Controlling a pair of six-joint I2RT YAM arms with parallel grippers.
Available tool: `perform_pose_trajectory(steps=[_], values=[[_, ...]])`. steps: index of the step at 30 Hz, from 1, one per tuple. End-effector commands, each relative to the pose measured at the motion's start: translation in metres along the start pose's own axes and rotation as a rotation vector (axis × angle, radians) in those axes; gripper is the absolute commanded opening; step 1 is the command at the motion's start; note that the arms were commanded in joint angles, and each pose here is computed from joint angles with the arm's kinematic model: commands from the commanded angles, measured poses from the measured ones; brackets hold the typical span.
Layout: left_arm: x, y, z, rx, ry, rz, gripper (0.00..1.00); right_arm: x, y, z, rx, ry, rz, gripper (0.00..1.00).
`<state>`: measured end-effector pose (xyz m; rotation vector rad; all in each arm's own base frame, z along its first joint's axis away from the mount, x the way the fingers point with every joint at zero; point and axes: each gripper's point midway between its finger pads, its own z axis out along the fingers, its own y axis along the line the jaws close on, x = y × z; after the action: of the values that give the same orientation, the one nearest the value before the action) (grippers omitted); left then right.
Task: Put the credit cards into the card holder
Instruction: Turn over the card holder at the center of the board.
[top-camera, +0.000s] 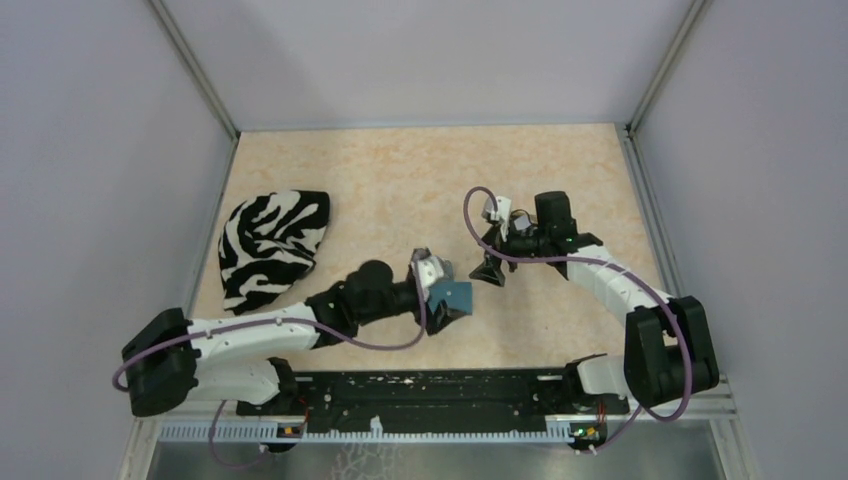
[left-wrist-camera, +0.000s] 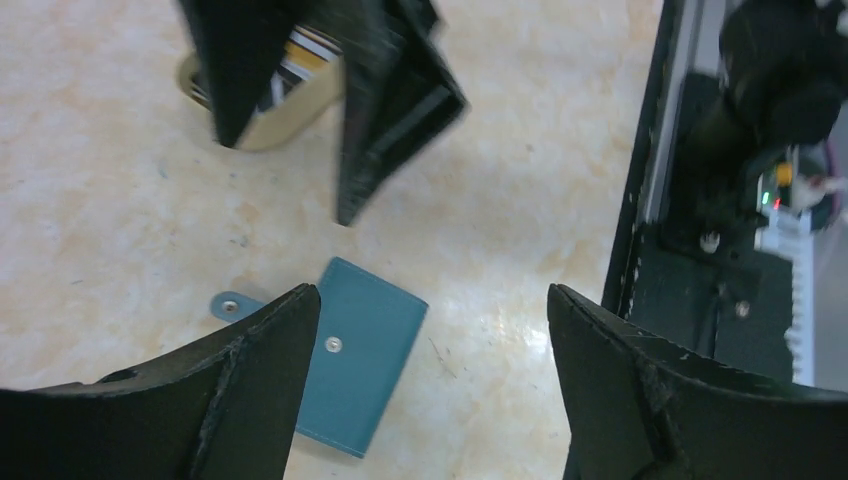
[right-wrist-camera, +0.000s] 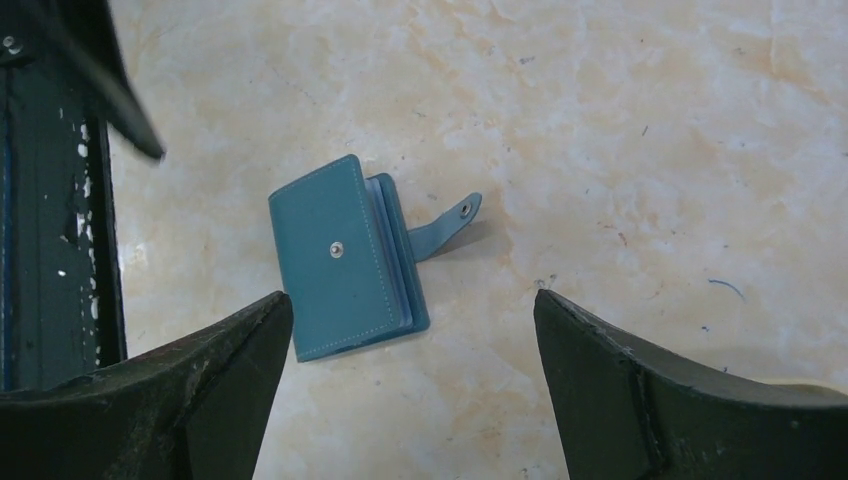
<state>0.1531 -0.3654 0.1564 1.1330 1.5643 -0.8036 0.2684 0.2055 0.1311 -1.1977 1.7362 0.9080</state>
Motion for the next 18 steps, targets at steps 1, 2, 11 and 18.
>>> perform_pose_trajectory(steps=[1,2,11,18], values=[[-0.031,0.003,-0.016,0.119,-0.112,-0.32,0.88,-0.018,-0.001,-0.005,-0.033,-0.043,-0.2,0.87],[-0.033,0.009,-0.014,0.118,-0.122,-0.367,0.86,-0.02,-0.001,-0.006,-0.038,-0.037,-0.218,0.86],[0.025,0.051,0.01,0.063,0.011,-0.6,0.47,-0.045,-0.009,0.016,-0.155,0.028,-0.204,0.72],[0.058,0.068,0.006,-0.028,0.051,-0.521,0.31,-0.027,-0.026,0.053,-0.126,0.096,0.147,0.68]])
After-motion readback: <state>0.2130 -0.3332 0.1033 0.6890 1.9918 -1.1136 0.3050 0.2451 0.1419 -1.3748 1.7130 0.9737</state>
